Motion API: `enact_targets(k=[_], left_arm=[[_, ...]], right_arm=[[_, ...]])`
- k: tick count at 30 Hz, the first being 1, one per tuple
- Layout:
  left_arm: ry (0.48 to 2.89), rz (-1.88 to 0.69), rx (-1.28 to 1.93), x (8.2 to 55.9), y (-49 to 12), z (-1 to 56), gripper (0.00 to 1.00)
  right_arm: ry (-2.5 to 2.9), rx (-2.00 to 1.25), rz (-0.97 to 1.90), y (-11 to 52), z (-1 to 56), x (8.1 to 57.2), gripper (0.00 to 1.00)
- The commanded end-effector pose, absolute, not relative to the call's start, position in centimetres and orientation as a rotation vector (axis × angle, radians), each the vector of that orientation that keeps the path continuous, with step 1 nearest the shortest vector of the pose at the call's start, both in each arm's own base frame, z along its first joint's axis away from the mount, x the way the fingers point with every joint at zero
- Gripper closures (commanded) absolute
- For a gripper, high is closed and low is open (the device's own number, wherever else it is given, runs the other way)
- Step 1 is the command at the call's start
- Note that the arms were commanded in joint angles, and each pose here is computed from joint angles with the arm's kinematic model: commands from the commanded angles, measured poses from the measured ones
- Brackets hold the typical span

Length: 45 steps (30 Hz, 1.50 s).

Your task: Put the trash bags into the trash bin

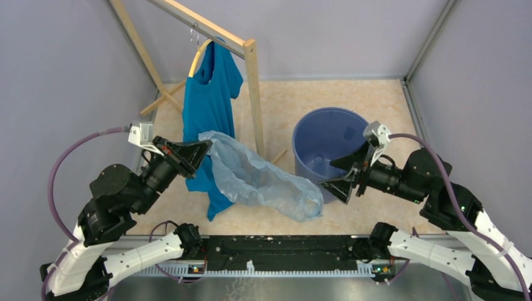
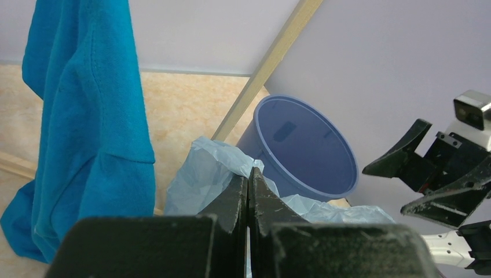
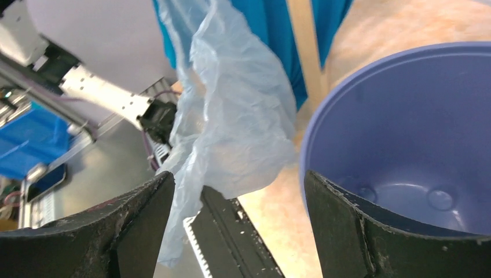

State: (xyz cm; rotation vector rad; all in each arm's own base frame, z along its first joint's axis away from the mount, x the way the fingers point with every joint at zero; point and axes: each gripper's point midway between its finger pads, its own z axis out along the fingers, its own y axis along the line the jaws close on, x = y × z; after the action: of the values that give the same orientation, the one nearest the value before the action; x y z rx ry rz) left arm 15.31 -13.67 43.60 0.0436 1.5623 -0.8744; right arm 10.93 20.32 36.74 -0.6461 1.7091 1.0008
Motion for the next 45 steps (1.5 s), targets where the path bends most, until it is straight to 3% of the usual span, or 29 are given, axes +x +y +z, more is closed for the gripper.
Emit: enact_targets(k=[1, 7, 9, 12, 14, 18, 27, 32, 38, 45], left_arm=[[1.524, -0.904, 0.031, 15.1, -13.5, 45.4, 1.0], [1.513, -0.917, 0.034, 15.0, -13.7, 45.7, 1.0], [1.504, -0.933, 0.036, 15.0, -13.9, 46.1, 1.0], [1.464, -0.992, 0.07, 14.4, -14.7, 47.4, 1.0], [1.428, -1.039, 0.107, 14.0, -15.7, 48.8, 1.0], [1.333, -1.145, 0.216, 12.8, -17.9, 51.9, 1.0], [0.955, -1.454, 0.701, 6.8, -25.4, 61.8, 1.0], [0.819, -1.516, 0.8, 6.7, -28.6, 65.5, 1.0], [0.783, -1.501, 0.784, 8.8, -31.4, 66.4, 1.0], [0.79, -1.455, 0.752, 11.1, -33.4, 66.6, 1.0]], right_arm=[[1.641, -0.793, 1.203, 23.2, 36.2, 8.3, 0.18], [1.675, -0.846, 1.376, 26.4, 33.3, 7.5, 0.18], [1.696, -0.833, 1.373, 27.2, 32.7, 8.1, 0.25], [1.69, -0.816, 1.362, 28.1, 33.5, 9.0, 0.44], [1.652, -0.816, 1.383, 28.6, 34.7, 9.1, 0.7], [1.56, -0.796, 1.336, 28.0, 38.5, 9.7, 0.99], [1.174, -0.611, 1.168, 19.2, 51.9, 8.2, 1.0], [1.066, -0.507, 1.05, 14.3, 56.2, 7.6, 1.0], [1.031, -0.402, 0.917, 9.6, 58.3, 7.7, 1.0], [1.062, -0.374, 0.808, 8.7, 58.1, 9.1, 1.0]])
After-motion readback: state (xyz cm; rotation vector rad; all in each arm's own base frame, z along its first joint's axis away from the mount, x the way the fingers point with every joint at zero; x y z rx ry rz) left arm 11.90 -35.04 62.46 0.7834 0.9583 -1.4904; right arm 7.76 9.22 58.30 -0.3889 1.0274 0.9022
